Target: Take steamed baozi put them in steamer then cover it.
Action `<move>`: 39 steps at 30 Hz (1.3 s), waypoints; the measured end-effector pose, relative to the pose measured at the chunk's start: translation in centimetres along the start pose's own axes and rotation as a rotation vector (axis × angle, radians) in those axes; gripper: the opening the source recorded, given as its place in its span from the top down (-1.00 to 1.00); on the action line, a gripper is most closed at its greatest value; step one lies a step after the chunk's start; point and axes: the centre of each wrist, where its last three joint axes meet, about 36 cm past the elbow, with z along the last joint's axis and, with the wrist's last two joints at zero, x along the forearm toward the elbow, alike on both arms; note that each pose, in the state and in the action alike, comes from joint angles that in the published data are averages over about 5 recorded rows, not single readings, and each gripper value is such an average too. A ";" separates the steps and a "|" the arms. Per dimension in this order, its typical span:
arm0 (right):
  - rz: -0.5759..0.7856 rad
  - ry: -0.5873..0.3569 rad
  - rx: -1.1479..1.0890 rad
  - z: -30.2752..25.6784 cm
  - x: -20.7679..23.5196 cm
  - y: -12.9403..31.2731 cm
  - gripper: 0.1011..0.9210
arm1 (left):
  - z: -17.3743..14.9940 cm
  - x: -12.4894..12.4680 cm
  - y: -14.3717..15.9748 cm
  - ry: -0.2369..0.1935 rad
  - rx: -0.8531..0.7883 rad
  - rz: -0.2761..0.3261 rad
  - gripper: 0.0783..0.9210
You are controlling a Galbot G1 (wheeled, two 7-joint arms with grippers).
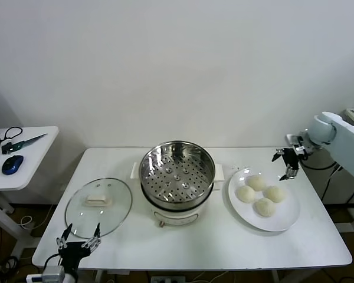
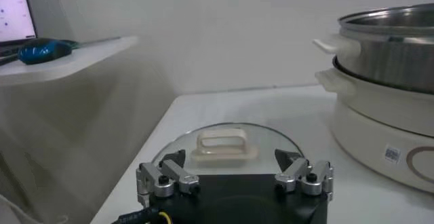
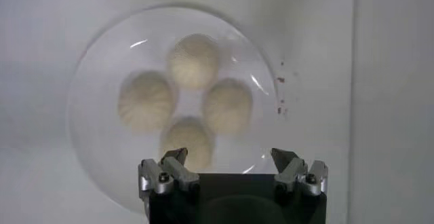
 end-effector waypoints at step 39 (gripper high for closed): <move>0.011 0.004 -0.094 -2.9 -8.5 -2.0 -0.40 | 0.5 0.2 -0.8 0.018 -0.002 0.011 -0.77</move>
